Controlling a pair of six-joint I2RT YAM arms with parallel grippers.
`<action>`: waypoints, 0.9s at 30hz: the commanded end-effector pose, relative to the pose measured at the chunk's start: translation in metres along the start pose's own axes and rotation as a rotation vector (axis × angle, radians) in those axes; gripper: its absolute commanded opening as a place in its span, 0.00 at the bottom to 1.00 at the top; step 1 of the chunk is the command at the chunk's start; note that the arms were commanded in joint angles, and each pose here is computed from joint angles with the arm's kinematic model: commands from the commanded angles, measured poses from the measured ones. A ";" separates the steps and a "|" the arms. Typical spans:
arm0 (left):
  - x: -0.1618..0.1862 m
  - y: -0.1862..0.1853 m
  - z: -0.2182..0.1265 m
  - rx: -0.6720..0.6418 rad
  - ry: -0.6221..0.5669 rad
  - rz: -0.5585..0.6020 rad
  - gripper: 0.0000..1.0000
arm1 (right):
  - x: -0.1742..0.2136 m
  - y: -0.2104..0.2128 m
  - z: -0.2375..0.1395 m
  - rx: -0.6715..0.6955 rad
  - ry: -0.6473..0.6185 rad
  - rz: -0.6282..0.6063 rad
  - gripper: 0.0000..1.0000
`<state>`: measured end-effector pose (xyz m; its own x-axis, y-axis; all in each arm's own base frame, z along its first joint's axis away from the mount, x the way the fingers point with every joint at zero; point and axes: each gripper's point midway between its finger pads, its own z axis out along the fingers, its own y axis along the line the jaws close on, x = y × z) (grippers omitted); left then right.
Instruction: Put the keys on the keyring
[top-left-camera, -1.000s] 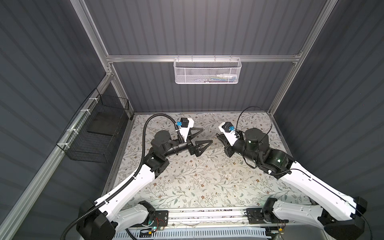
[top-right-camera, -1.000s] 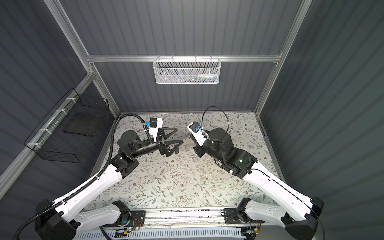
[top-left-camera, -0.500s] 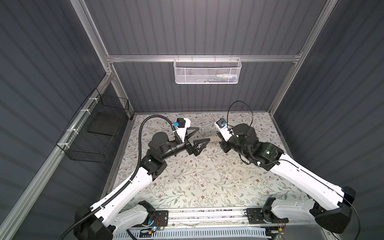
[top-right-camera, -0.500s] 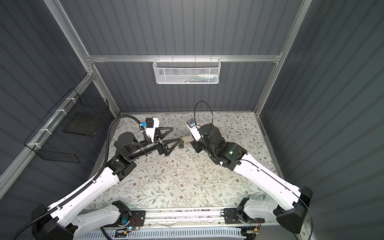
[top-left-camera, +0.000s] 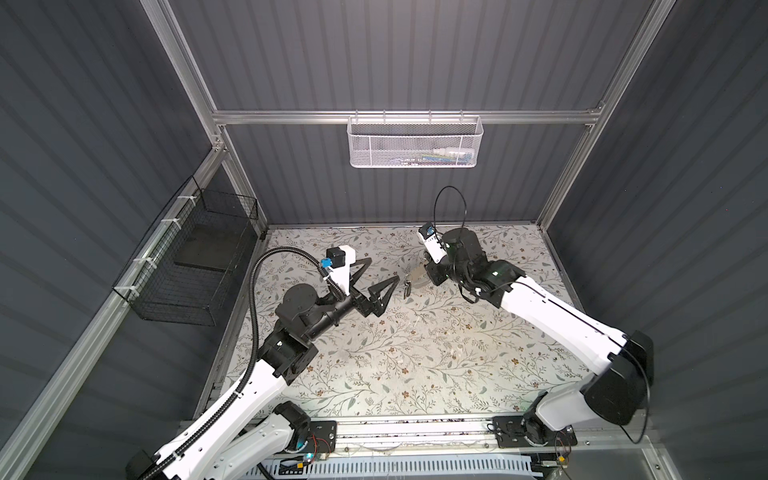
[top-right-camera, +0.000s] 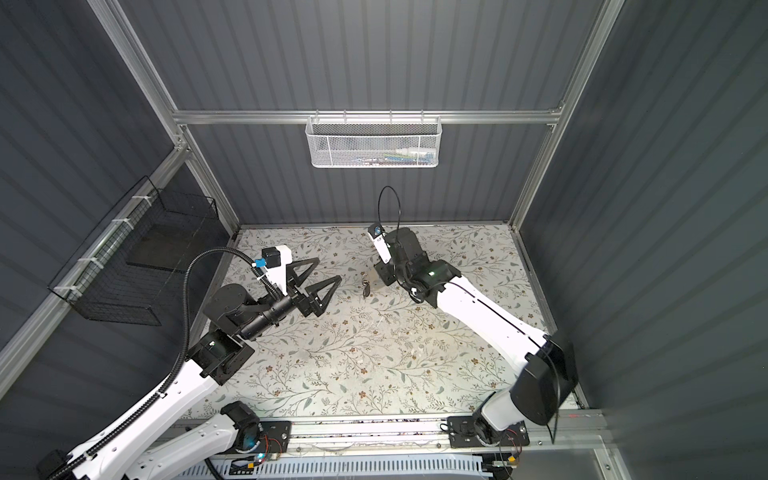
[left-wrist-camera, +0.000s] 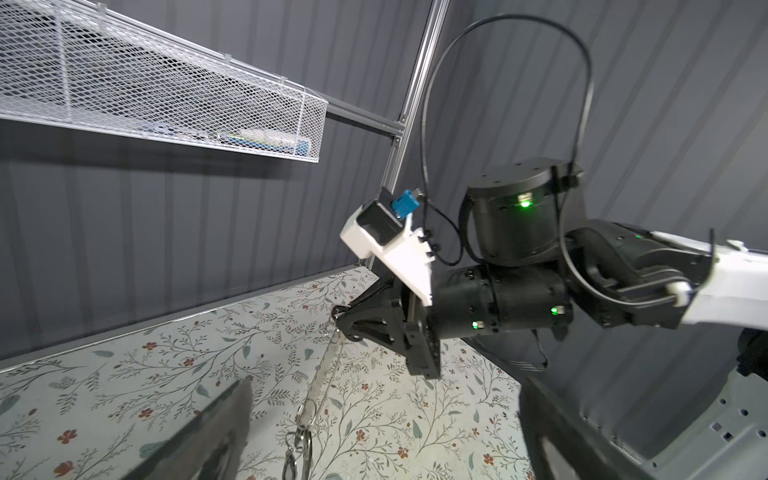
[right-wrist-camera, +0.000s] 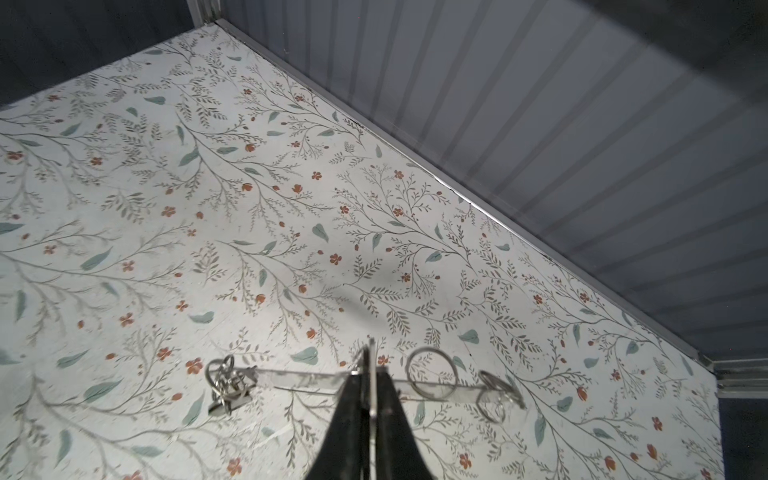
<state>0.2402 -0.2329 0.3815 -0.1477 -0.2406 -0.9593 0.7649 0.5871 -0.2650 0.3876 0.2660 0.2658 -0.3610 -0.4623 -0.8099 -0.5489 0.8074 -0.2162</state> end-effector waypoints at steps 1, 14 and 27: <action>-0.001 0.006 -0.012 -0.054 0.001 0.043 1.00 | -0.031 -0.012 0.023 -0.007 -0.089 0.025 0.10; -0.011 0.010 -0.045 -0.135 -0.020 0.087 1.00 | -0.015 -0.013 0.143 -0.010 0.028 0.037 0.10; -0.011 0.008 -0.047 -0.125 -0.026 0.089 1.00 | 0.067 -0.003 0.136 -0.002 0.157 0.058 0.11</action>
<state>0.2188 -0.1899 0.3873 -0.0778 -0.2124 -0.9741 0.6892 0.6946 -0.2065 0.4663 0.2870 0.1219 -0.5222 -0.5049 -0.6873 -0.5542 0.8135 -0.1765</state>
